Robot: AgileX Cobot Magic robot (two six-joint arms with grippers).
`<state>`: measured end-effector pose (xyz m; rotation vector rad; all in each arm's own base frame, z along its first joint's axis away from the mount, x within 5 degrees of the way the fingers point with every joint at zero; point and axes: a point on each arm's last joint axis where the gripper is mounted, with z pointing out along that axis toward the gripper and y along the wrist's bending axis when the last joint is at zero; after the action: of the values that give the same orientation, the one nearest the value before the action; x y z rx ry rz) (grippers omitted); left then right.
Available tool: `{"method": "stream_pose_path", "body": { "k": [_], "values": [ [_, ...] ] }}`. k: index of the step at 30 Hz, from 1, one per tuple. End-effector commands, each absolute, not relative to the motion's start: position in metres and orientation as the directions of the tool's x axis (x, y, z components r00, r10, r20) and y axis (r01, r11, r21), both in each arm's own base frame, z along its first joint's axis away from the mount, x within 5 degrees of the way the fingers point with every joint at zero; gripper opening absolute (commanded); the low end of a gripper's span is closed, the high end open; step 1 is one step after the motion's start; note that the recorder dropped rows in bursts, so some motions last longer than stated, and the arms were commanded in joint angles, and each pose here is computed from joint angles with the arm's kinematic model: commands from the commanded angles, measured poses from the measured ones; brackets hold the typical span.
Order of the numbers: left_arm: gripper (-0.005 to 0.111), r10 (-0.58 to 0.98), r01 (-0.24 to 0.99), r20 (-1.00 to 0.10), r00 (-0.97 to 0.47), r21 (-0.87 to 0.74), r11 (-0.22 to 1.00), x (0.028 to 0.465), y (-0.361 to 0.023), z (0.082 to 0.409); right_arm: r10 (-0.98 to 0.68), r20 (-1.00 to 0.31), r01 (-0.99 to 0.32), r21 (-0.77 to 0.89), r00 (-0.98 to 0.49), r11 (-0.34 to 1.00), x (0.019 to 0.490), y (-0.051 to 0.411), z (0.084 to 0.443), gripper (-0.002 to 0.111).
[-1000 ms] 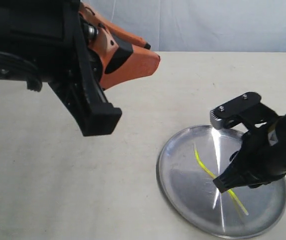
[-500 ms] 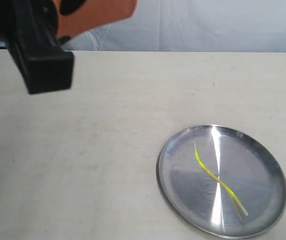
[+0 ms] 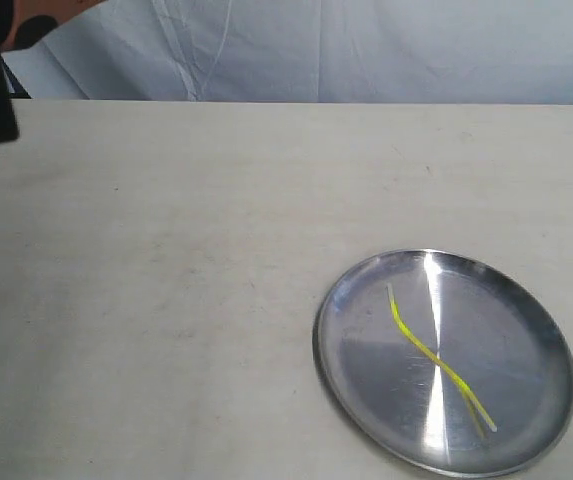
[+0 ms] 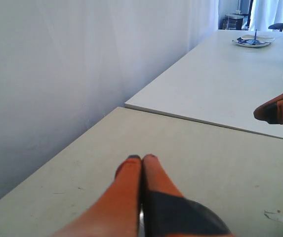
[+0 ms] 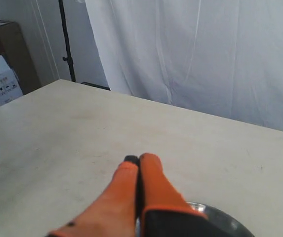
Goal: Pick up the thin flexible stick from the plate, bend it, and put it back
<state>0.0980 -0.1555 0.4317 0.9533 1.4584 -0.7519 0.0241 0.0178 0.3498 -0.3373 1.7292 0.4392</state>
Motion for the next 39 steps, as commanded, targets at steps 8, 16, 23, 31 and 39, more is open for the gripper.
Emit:
{"method": "stream_pose_path", "body": {
  "k": [8, 16, 23, 31, 39],
  "values": [
    [0.000, 0.122, 0.886, -0.992, 0.013, 0.068, 0.458, 0.096, -0.154, 0.434, 0.032, -0.983, -0.457, 0.113, -0.181, 0.883, 0.022, 0.017, 0.352, -0.001],
    [0.000, 0.122, 0.886, -0.992, 0.013, 0.068, 0.458, 0.096, -0.154, 0.434, 0.027, -0.999, -0.201, 0.022, 0.020, 0.979, 0.054, 0.012, 0.292, -0.001],
    [0.000, 0.122, 0.886, -0.992, 0.013, 0.068, 0.458, 0.096, -0.154, 0.434, 0.050, -0.996, -0.101, 0.042, 0.074, 0.994, 0.069, 0.006, 0.223, -0.001],
    [0.000, 0.125, 0.887, -0.992, 0.012, 0.068, 0.457, 0.096, -0.155, 0.434, 0.053, -0.974, -0.126, 0.083, -0.222, 0.989, 0.067, 0.010, 0.190, -0.001],
    [0.000, 0.125, 0.887, -0.992, 0.012, 0.068, 0.457, 0.096, -0.155, 0.434, 0.054, -0.952, -0.132, 0.098, -0.301, 0.986, 0.065, 0.012, 0.183, -0.001]
  ]
}}
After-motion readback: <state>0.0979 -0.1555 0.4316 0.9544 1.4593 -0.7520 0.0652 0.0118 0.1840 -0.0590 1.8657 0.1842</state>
